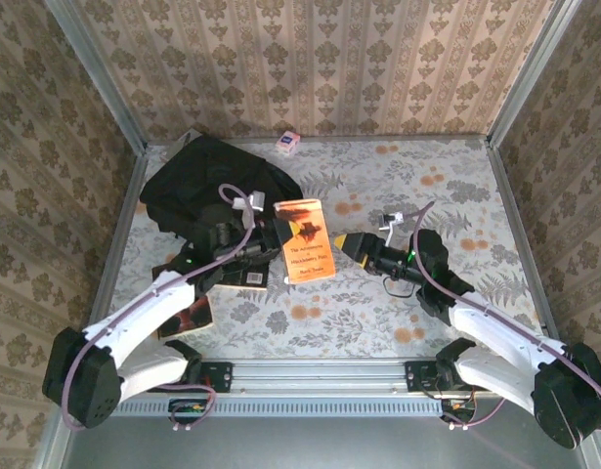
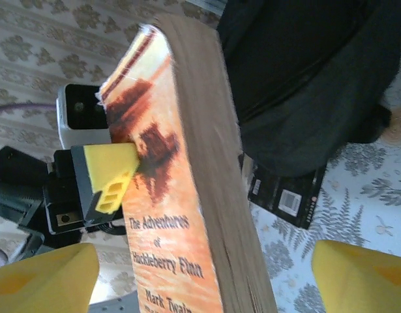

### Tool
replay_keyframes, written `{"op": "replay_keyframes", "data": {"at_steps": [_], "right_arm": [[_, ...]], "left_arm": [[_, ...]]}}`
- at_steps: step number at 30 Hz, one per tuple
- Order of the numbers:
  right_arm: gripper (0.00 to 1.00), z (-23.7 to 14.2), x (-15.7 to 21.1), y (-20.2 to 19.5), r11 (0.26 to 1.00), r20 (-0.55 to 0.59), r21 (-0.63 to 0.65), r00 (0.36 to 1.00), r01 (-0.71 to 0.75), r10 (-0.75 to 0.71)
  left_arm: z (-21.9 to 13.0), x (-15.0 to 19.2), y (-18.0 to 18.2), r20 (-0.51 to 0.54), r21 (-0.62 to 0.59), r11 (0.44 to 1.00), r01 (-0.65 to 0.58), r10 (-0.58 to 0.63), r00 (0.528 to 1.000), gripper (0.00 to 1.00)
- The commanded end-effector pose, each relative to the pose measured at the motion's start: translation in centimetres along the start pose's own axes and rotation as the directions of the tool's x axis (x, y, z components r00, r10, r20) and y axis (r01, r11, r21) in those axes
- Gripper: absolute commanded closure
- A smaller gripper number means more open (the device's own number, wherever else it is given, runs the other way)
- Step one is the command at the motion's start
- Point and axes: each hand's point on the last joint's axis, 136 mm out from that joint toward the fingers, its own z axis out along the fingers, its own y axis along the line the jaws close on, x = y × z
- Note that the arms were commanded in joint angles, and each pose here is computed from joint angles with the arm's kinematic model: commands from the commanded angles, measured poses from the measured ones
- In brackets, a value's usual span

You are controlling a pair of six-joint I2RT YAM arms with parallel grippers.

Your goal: Pack books, pencil case, and school supplies into a backpack

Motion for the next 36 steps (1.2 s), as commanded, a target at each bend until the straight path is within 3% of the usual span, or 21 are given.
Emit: {"op": "replay_keyframes", "data": {"at_steps": [1, 9, 20, 22, 25, 31, 34, 36], "right_arm": [[0.1, 0.4, -0.8, 1.4, 0.999, 0.056, -0.044, 0.998, -0.032, 0.035], [0.04, 3.3, 0.0, 5.6, 0.981, 0.067, -0.189, 0.996, -0.038, 0.052], [0.07, 6.6, -1.6, 10.2, 0.923, 0.142, -0.383, 0.985, -0.038, 0.1], [0.13, 6.8, -2.1, 10.5, 0.918, 0.163, -0.394, 0.981, -0.035, 0.108], [0.31, 7.4, -2.6, 10.3, 0.914, 0.179, -0.403, 0.976, -0.042, 0.123], [0.76, 7.9, -3.2, 9.8, 0.93, 0.215, -0.366, 0.969, -0.035, 0.121], [0.92, 7.1, -3.6, 9.1, 0.953, 0.256, -0.303, 0.963, -0.004, 0.086], [0.99, 6.2, -4.0, 8.3, 0.97, 0.286, -0.242, 0.957, 0.022, 0.05]], "left_arm": [[-1.8, -4.6, -3.7, 0.209, 0.064, 0.998, -0.004, -0.01, 0.978, 1.0], [-5.5, -7.7, -5.9, 0.439, 0.114, 0.994, 0.0, -0.05, 0.897, 1.0], [-6.1, -7.7, -5.8, 0.472, 0.151, 0.988, 0.043, -0.11, 0.875, 1.0], [-6.3, -7.7, -5.6, 0.479, 0.151, 0.987, 0.051, -0.118, 0.87, 1.0], [-6.3, -7.6, -5.4, 0.48, 0.142, 0.988, 0.063, -0.125, 0.868, 1.0], [-5.6, -7.1, -4.3, 0.456, 0.108, 0.989, 0.096, -0.135, 0.879, 1.0], [-5.4, -6.7, -3.3, 0.444, 0.058, 0.993, 0.099, -0.115, 0.889, 0.83], [-5.6, -6.6, -2.8, 0.432, -0.01, 0.998, 0.061, -0.051, 0.9, 0.58]]}}
